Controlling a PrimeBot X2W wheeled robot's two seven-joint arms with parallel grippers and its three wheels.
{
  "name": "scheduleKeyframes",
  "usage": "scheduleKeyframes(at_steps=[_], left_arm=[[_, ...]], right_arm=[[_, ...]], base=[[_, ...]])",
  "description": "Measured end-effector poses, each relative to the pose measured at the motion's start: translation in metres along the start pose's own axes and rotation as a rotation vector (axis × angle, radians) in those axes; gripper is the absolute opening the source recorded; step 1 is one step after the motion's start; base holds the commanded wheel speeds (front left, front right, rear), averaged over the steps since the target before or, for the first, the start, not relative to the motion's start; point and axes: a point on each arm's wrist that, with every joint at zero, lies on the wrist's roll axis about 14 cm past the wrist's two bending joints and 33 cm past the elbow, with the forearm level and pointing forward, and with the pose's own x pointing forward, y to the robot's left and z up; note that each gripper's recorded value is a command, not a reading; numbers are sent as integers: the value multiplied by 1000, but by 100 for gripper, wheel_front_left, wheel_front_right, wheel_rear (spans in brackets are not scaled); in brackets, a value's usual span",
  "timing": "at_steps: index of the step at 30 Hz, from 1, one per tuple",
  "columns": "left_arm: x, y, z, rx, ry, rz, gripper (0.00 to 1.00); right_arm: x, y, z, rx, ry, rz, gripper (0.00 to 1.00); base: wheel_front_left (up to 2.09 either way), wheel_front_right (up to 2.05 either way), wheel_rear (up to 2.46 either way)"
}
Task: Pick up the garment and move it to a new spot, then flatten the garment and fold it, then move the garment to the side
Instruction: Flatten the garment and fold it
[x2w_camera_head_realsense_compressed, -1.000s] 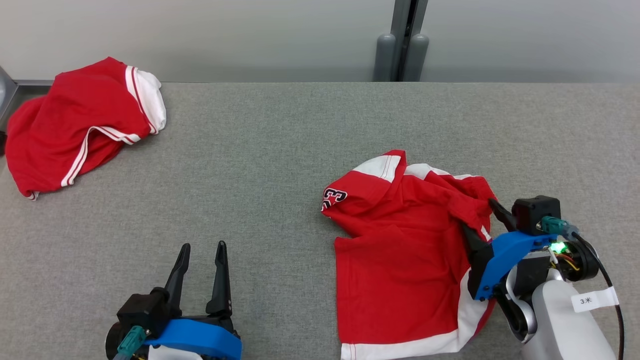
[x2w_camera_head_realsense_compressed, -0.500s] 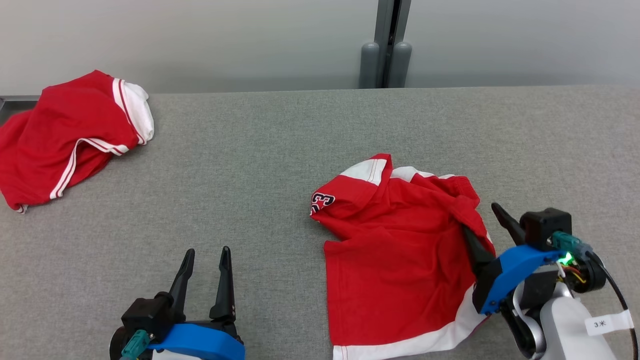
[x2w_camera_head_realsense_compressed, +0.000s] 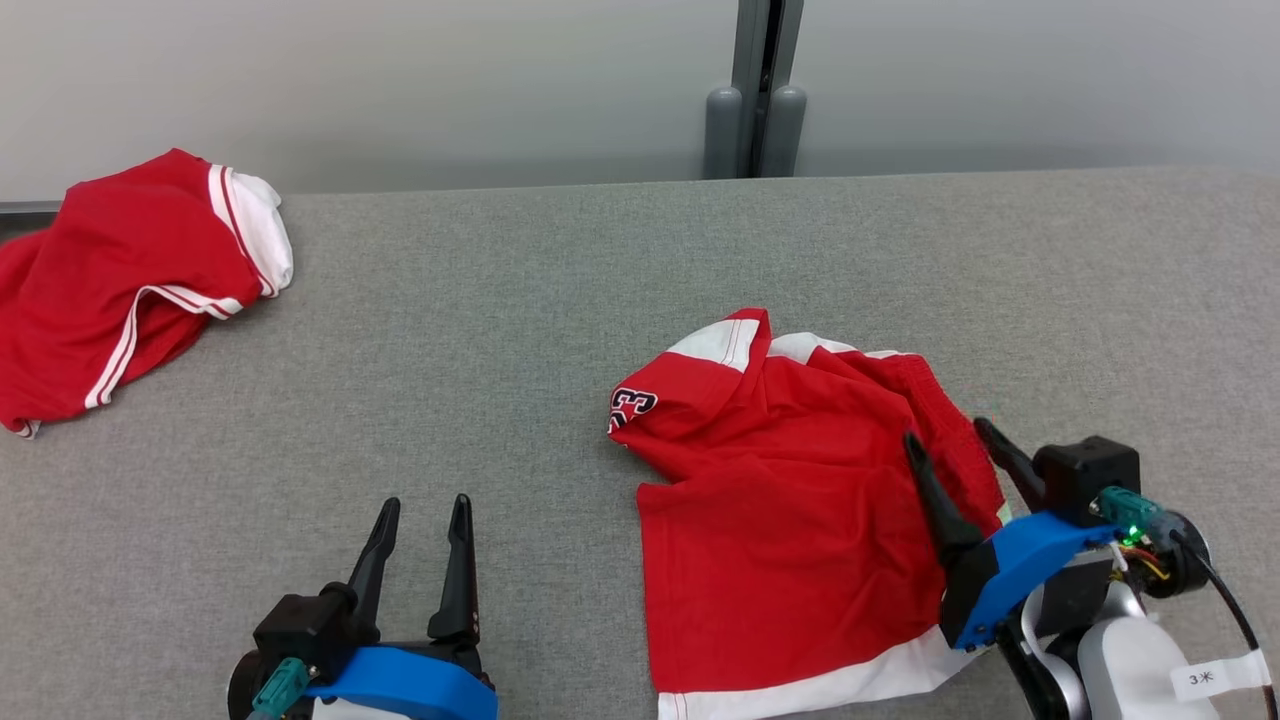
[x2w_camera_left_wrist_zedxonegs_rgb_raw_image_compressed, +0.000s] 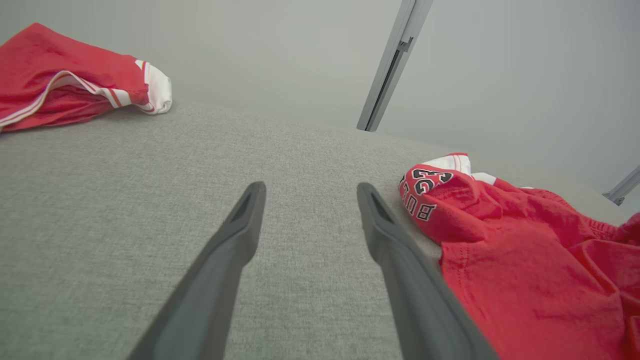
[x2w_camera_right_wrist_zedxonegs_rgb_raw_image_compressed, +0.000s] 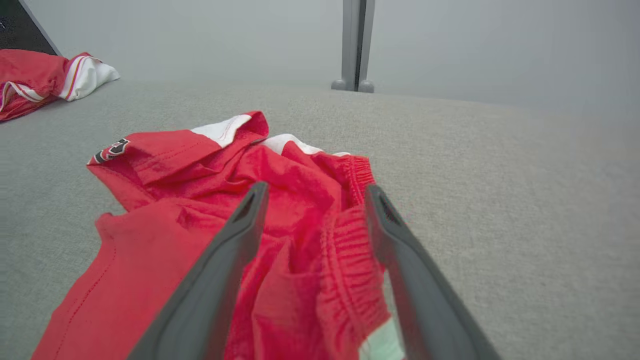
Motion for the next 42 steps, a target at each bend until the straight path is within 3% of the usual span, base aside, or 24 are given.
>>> scheduleKeyframes(at_steps=[12,17,22,32,36,42], left_arm=[[-3,-13,3,2,-10,-40,100],[-5,-27,0,5,-2,-85,100],[-12,-62,-17,8,50,-200,100],[-32,-124,-79,44,328,-429,100],[-32,-130,-97,61,420,-467,100],[-17,-112,-110,153,462,-423,100]], right_arm=[[-5,2,61,-33,-181,5,100],[-14,-1,53,-19,-188,-11,100],[-23,-11,40,12,-180,-46,100],[-38,-38,41,47,-253,-129,100],[-38,-46,39,70,-267,-149,100],[-36,-50,41,84,-285,-159,100]], base=[[0,0,0],[0,0,0],[0,0,0],[0,0,0],[0,0,0],[0,0,0]])
